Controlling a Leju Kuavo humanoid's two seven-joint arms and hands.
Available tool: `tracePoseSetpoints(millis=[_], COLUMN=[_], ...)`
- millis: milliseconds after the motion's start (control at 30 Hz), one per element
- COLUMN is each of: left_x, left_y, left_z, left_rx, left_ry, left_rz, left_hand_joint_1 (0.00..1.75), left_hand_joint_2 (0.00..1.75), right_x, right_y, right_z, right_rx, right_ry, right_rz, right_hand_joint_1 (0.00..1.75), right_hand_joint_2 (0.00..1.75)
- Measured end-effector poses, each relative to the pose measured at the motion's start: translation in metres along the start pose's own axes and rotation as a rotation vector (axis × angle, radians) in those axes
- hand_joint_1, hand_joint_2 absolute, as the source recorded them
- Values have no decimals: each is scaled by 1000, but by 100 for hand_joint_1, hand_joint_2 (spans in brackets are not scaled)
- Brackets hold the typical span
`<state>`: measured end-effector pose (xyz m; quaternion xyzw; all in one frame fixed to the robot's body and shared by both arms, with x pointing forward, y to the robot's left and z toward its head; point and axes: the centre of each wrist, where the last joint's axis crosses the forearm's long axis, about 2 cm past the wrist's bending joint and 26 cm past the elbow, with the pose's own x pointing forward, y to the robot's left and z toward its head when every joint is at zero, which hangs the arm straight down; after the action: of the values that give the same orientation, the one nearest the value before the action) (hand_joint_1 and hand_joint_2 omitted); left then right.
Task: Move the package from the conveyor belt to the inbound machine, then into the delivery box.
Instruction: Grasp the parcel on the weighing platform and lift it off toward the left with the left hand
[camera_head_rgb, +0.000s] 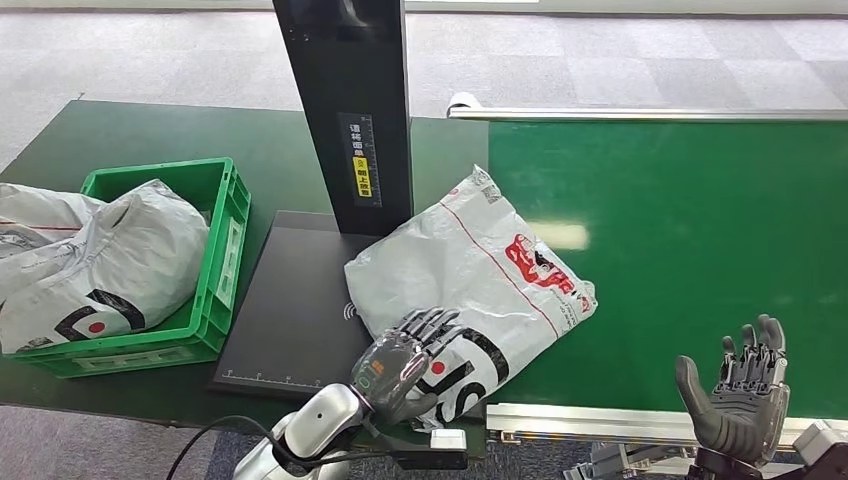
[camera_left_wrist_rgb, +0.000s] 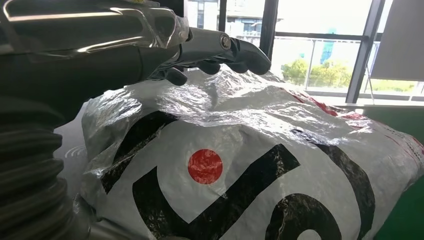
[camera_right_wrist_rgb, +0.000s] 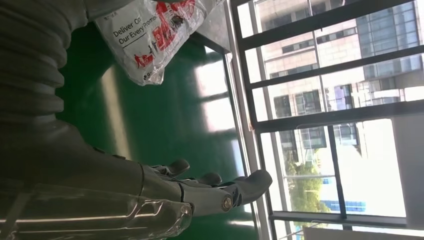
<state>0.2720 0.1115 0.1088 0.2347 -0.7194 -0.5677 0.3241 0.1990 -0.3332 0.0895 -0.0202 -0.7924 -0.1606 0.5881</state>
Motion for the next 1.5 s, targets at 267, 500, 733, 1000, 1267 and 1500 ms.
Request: tracePoseSetpoints(millis=[267, 500, 733, 1000, 1267, 1500], left_x=[0, -1, -1, 0, 1, 2], left_y=[-5, -9, -14, -20, -23, -22], left_z=[-2, -3, -2, -4, -4, -5], left_rx=[-22, -39, -51, -83, -101, -112], left_ry=[1, 0, -8, -22, -34, -35], left_rz=[8, 9, 20, 49, 111, 128], left_hand_joint_1=[0, 0, 0, 5, 175, 175], left_hand_joint_2=[175, 175, 175, 175, 175, 175], right_x=[3, 3, 3, 4, 5, 6], right_y=[-1, 0, -1, 0, 0, 0], right_z=[-1, 1, 4, 8, 7, 7], right_rx=[-5, -11, -15, -17, -25, -29], right_ry=[-12, -12, -8, -6, -11, -14], right_rz=[2, -1, -2, -6, -6, -12], right_hand_joint_1=[0, 0, 0, 0, 0, 0], right_hand_joint_2=[175, 175, 175, 175, 175, 175])
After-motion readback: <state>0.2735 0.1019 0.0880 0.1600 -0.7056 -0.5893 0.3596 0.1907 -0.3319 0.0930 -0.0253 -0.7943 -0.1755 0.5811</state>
